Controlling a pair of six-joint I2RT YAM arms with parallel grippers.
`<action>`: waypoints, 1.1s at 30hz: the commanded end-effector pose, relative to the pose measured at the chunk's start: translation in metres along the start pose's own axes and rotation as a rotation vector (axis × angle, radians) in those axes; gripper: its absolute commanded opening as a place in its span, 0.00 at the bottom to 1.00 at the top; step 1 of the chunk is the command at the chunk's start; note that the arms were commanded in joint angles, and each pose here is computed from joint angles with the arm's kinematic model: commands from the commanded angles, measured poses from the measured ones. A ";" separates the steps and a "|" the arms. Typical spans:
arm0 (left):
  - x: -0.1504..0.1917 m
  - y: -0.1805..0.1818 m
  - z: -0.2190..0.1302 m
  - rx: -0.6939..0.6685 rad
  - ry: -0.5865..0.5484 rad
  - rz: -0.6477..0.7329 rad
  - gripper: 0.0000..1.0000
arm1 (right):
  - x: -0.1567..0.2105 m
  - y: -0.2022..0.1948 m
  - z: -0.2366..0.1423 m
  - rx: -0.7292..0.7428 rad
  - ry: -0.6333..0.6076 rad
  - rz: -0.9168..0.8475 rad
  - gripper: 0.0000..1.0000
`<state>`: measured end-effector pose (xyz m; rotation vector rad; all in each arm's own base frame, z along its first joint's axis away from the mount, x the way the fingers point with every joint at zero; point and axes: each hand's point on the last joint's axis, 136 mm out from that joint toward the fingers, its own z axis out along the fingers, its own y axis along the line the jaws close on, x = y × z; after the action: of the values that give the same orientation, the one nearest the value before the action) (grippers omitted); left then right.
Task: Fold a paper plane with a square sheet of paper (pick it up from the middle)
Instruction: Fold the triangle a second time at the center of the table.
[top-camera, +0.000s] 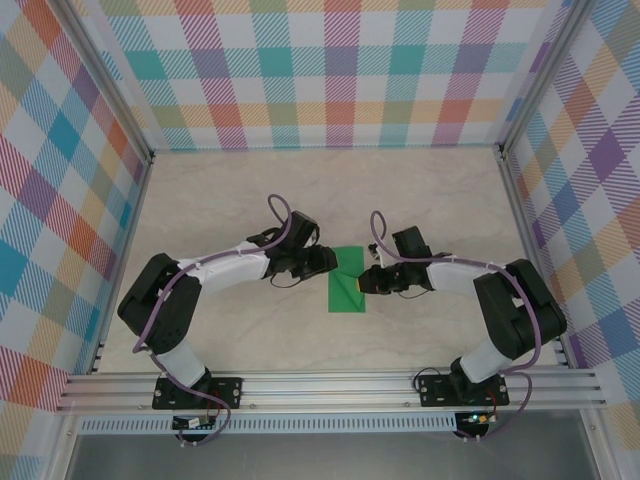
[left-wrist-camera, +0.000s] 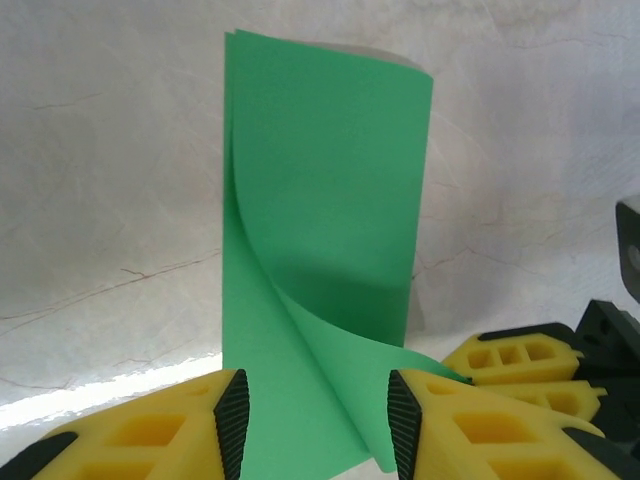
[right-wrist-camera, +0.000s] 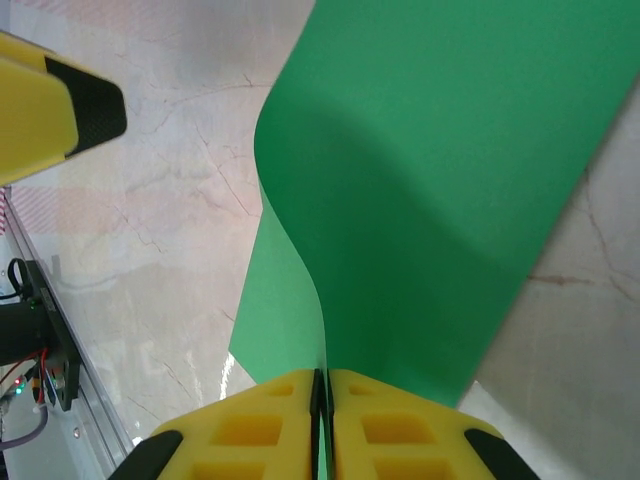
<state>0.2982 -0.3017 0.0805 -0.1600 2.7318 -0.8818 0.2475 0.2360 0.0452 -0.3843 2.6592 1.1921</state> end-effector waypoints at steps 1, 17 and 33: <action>0.003 -0.016 -0.001 0.052 0.002 0.041 0.42 | -0.009 0.006 -0.002 -0.041 0.013 -0.020 0.12; 0.016 -0.023 0.019 0.050 0.039 0.068 0.40 | -0.016 -0.009 0.003 -0.007 0.045 -0.007 0.13; 0.020 -0.029 0.028 0.062 0.056 0.075 0.38 | -0.020 -0.021 0.009 0.022 0.063 0.001 0.13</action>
<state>0.2876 -0.3319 0.0653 -0.0653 2.7508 -0.9254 0.2653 0.2332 0.0256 -0.3957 2.7480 1.1777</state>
